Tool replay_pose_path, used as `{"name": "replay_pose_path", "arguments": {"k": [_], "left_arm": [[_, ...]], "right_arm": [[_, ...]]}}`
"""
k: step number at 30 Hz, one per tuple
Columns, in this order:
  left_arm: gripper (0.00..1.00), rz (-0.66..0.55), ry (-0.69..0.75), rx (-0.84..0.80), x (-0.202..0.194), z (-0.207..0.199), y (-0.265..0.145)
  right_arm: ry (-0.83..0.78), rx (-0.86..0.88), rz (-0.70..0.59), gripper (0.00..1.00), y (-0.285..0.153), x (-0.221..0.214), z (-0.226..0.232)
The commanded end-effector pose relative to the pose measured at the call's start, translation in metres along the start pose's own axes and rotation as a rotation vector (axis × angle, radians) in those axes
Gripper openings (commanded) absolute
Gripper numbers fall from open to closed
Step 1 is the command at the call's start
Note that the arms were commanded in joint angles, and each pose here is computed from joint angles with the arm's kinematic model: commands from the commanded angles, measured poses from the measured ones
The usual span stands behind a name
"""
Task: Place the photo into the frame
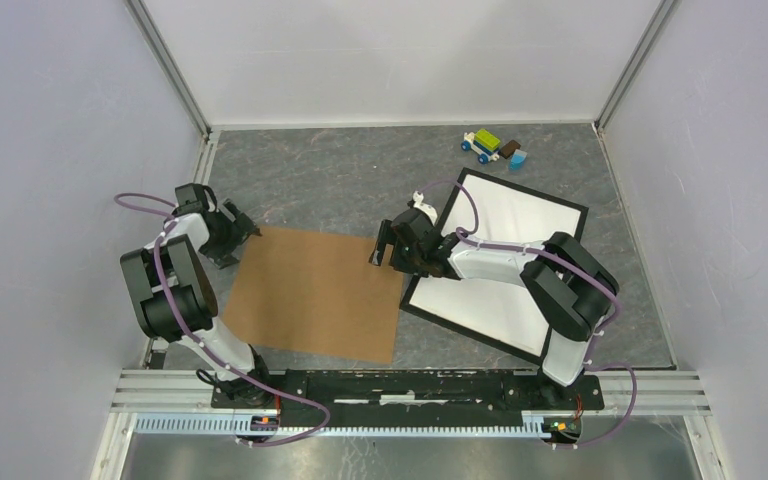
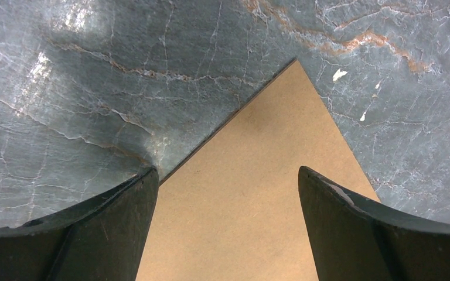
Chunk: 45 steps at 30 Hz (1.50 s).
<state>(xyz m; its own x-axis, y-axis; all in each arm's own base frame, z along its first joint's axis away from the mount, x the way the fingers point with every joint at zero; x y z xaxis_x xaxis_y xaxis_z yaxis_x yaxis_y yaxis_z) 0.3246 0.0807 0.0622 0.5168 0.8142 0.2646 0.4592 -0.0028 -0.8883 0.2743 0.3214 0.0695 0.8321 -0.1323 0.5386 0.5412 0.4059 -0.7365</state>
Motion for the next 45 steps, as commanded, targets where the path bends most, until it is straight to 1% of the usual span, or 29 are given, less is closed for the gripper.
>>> {"name": "replay_pose_path", "arguments": {"k": [1, 10, 15, 18, 24, 29, 40, 43, 44, 45], "left_arm": [[0.97, 0.131, -0.058, 0.164, -0.035, 0.035, 0.014], [0.97, 0.13, -0.06, 0.167, -0.036, 0.035, 0.014], [0.97, 0.132, -0.06, 0.167, -0.036, 0.036, 0.013], [0.97, 0.134, -0.062, 0.166, -0.036, 0.035, 0.013], [0.97, 0.154, -0.071, 0.148, -0.04, 0.032, 0.013], [0.97, 0.175, -0.088, 0.125, -0.046, 0.029, 0.014], [0.97, 0.189, -0.098, 0.093, -0.055, 0.022, 0.008], [0.98, 0.173, -0.098, 0.118, -0.053, 0.026, 0.009], [0.98, 0.165, -0.096, 0.13, -0.052, 0.027, 0.009], [0.98, 0.16, -0.097, 0.136, -0.051, 0.028, 0.009]], "right_arm": [[-0.022, -0.099, 0.027, 0.98, -0.002, -0.012, -0.026], [-0.022, -0.082, 0.012, 0.98, -0.005, -0.013, -0.027], [-0.006, 0.085, 0.044, 0.98, 0.009, -0.018, -0.003], [0.024, 0.187, 0.031, 0.97, 0.011, -0.015, 0.014], [0.057, 0.362, -0.034, 0.95, -0.01, 0.004, 0.046], [0.088, 0.429, -0.075, 0.95, -0.029, 0.015, 0.059], [0.112, 0.438, -0.147, 0.95, -0.057, 0.031, 0.061], [0.112, 0.348, -0.144, 0.95, -0.055, 0.028, 0.047], [0.097, 0.285, -0.154, 0.95, -0.052, 0.029, 0.039], [0.085, 0.214, -0.138, 0.96, -0.049, 0.027, 0.03]]}}
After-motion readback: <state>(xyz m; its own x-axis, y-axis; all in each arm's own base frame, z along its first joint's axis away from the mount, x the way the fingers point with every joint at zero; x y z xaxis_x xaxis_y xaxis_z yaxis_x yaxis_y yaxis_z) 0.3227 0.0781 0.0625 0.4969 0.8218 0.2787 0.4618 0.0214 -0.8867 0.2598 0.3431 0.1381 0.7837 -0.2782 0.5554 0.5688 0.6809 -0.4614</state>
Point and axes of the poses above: each gripper's point midway between its finger pads, its own y axis out along the fingers, its own z axis along the line the jaws close on, x = y × z, the point moved 4 cm from there along -y, back along the fingers, and after that the axes turned 9 degrees about -y, right-handed, at the moved point
